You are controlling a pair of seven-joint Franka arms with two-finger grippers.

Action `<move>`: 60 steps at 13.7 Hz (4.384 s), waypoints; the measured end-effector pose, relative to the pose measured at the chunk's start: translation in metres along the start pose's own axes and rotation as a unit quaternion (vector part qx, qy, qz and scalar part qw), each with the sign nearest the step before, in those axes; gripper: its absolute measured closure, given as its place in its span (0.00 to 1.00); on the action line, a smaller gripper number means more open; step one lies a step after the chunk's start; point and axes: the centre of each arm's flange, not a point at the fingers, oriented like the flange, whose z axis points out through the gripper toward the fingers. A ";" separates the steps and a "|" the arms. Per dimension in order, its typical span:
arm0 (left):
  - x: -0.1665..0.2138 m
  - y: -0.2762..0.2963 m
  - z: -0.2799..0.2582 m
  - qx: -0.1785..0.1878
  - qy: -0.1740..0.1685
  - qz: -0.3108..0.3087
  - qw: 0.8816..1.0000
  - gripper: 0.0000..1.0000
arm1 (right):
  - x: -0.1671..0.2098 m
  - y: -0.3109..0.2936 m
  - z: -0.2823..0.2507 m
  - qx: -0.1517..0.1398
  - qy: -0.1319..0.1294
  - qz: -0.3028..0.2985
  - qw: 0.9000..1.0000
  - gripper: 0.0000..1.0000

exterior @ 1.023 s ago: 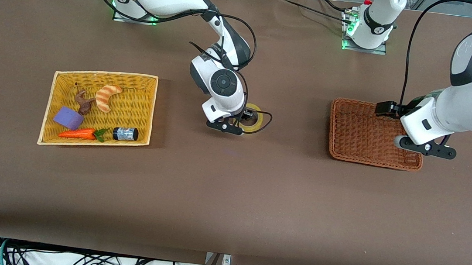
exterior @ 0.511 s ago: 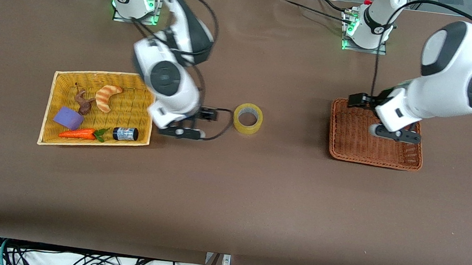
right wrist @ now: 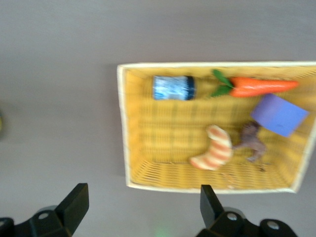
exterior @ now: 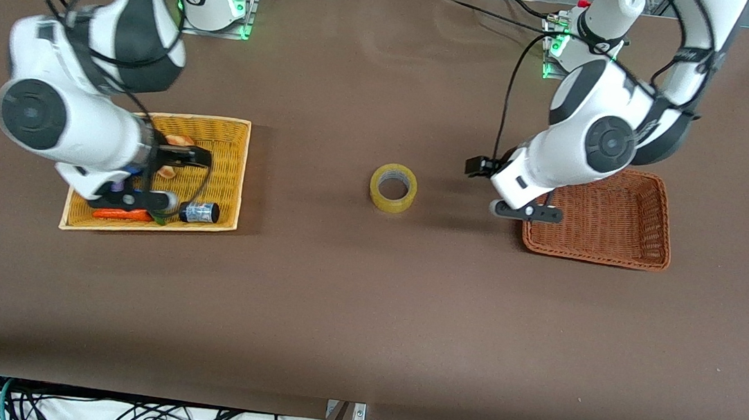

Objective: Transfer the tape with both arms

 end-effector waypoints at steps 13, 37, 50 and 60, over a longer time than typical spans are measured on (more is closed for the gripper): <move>-0.006 0.091 0.173 -0.037 0.031 -0.032 0.998 0.00 | -0.059 0.126 -0.068 0.004 -0.024 0.049 0.999 0.00; 0.057 -0.184 -0.064 0.032 -0.020 0.146 0.989 0.76 | -0.095 0.197 -0.103 0.040 0.065 0.092 0.993 0.00; 0.041 -0.302 0.078 0.055 -0.062 0.192 0.978 0.70 | -0.088 0.196 -0.108 0.038 0.076 0.090 0.992 0.00; 0.057 -0.260 -0.092 0.075 -0.039 0.181 0.980 0.09 | -0.088 0.195 -0.108 0.038 0.076 0.089 0.992 0.00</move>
